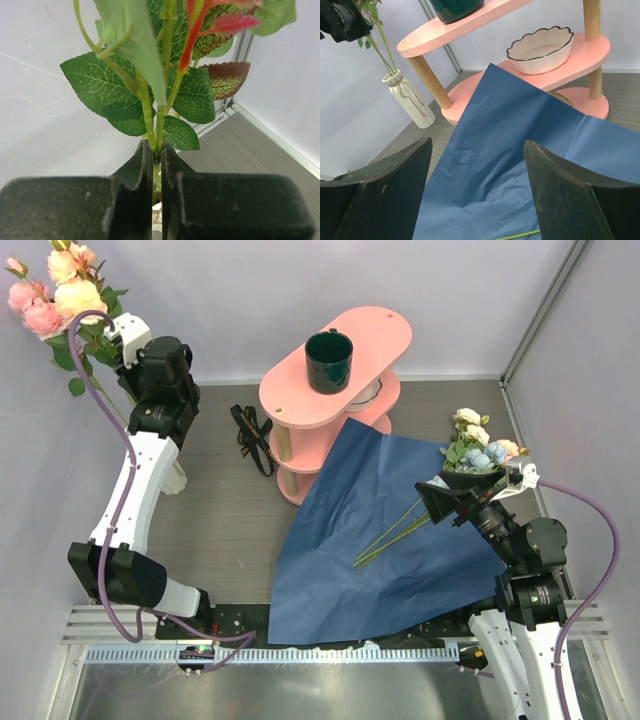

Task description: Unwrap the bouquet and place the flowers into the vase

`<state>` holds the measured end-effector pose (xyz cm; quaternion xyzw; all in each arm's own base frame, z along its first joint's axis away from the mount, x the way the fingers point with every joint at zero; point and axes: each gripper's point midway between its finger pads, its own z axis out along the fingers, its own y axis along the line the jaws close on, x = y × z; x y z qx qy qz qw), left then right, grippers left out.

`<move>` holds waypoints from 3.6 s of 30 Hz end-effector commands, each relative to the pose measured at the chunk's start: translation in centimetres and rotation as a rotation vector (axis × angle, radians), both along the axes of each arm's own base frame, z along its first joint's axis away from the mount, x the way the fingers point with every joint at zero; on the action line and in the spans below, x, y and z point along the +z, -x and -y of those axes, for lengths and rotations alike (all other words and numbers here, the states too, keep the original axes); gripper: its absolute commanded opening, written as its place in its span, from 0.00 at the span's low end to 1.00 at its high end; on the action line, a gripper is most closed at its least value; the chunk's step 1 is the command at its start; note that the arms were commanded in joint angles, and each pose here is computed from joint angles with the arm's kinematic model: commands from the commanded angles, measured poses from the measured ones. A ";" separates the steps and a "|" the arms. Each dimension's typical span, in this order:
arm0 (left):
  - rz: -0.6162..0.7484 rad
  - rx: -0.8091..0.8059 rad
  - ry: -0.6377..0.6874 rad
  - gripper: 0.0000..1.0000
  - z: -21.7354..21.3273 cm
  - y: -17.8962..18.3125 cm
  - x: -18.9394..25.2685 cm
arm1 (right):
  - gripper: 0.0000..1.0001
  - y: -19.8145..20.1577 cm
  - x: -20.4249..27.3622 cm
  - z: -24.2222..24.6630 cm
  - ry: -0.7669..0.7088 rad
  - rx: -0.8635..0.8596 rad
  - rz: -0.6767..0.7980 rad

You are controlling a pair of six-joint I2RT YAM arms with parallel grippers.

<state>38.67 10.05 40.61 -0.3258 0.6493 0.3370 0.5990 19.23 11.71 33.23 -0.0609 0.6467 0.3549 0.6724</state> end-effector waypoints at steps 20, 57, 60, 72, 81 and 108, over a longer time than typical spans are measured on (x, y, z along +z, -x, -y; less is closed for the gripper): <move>0.066 -0.424 0.411 1.00 6.8 0.6 -4.6 | 0.80 -1.0 -0.2 -0.3 -0.004 0.009 -0.020; -0.205 -2.245 0.321 0.92 46.2 24.7 -6.5 | 0.42 -6.9 -24.0 11.6 -0.293 -0.959 -0.899; -0.226 -2.249 0.332 0.92 46.5 25.0 -7.1 | 0.41 -7.3 -24.5 11.6 -0.295 -0.965 -0.902; -0.289 -2.295 0.315 0.92 47.7 26.9 -8.4 | 0.33 -7.8 -27.7 11.0 -0.323 -0.950 -0.942; -0.349 -2.281 0.304 0.92 48.5 26.7 -10.1 | 0.25 -8.2 -29.5 10.8 -0.320 -0.942 -0.967; -0.441 -2.256 0.258 0.92 49.3 26.5 -12.6 | 0.21 -9.7 -29.8 10.2 -0.303 -0.893 -0.936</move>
